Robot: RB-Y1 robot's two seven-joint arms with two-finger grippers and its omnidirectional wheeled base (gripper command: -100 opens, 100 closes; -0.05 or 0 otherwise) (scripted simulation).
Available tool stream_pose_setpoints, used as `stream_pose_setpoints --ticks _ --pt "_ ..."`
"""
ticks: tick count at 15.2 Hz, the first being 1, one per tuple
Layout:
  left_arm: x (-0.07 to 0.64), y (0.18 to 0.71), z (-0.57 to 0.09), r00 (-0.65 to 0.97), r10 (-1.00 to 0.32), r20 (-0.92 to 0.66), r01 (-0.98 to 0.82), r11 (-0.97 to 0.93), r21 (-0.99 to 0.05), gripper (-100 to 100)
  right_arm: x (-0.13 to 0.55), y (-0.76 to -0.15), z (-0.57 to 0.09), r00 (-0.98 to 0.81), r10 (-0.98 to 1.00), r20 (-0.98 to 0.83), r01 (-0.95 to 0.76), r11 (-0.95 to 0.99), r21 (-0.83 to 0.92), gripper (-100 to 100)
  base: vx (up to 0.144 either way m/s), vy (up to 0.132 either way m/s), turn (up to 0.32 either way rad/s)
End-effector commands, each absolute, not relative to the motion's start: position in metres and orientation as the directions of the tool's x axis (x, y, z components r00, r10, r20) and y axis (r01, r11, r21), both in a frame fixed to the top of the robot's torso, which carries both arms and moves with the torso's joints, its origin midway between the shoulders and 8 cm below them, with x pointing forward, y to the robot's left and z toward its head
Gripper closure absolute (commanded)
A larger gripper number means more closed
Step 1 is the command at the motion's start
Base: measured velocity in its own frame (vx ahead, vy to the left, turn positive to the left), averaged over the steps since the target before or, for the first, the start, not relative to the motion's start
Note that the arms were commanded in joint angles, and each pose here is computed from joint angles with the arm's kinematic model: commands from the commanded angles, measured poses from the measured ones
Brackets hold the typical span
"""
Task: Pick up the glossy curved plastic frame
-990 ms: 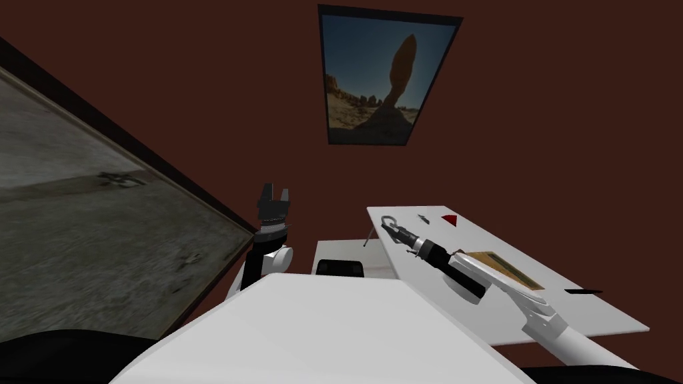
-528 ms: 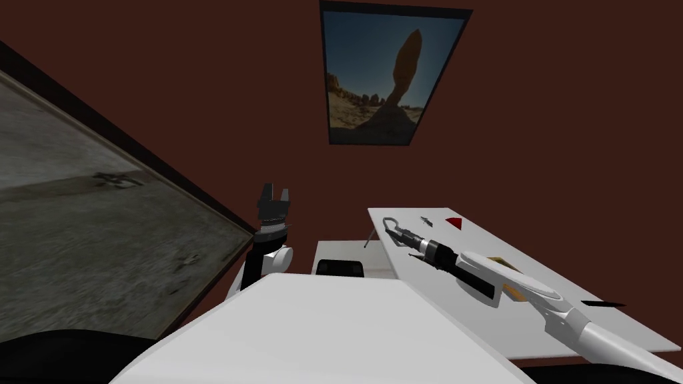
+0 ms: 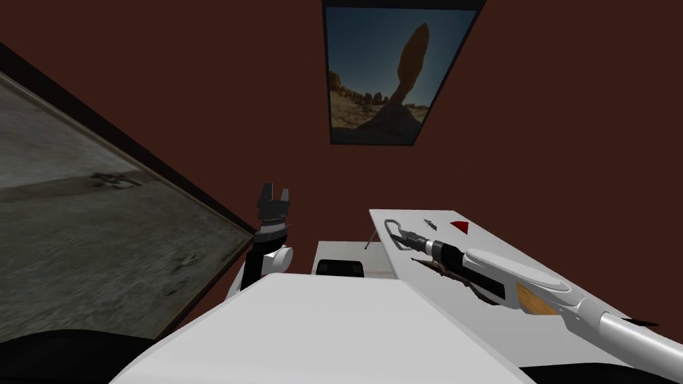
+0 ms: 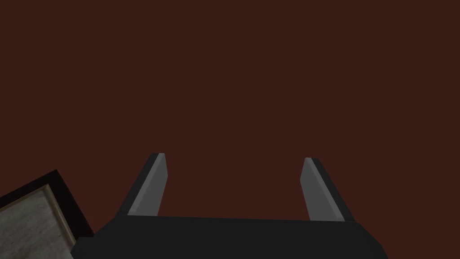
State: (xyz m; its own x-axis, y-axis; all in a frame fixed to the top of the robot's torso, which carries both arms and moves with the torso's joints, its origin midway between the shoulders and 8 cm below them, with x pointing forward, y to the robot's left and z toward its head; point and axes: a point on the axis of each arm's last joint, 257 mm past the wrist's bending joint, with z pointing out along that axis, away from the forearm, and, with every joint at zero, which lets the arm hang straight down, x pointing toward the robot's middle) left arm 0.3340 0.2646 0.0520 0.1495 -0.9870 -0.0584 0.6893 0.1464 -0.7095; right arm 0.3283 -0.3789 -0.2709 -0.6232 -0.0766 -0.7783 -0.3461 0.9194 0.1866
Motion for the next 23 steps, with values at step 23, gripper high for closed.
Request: stream_pose_setpoints --ticks 23 --pt "0.334 0.265 0.052 0.149 -0.987 -0.058 0.689 0.146 -0.709 0 0.247 -0.500 -0.306 -0.765 -0.512 -0.390 -0.508 0.853 -0.124 -100 0.024 -0.001 0.070"
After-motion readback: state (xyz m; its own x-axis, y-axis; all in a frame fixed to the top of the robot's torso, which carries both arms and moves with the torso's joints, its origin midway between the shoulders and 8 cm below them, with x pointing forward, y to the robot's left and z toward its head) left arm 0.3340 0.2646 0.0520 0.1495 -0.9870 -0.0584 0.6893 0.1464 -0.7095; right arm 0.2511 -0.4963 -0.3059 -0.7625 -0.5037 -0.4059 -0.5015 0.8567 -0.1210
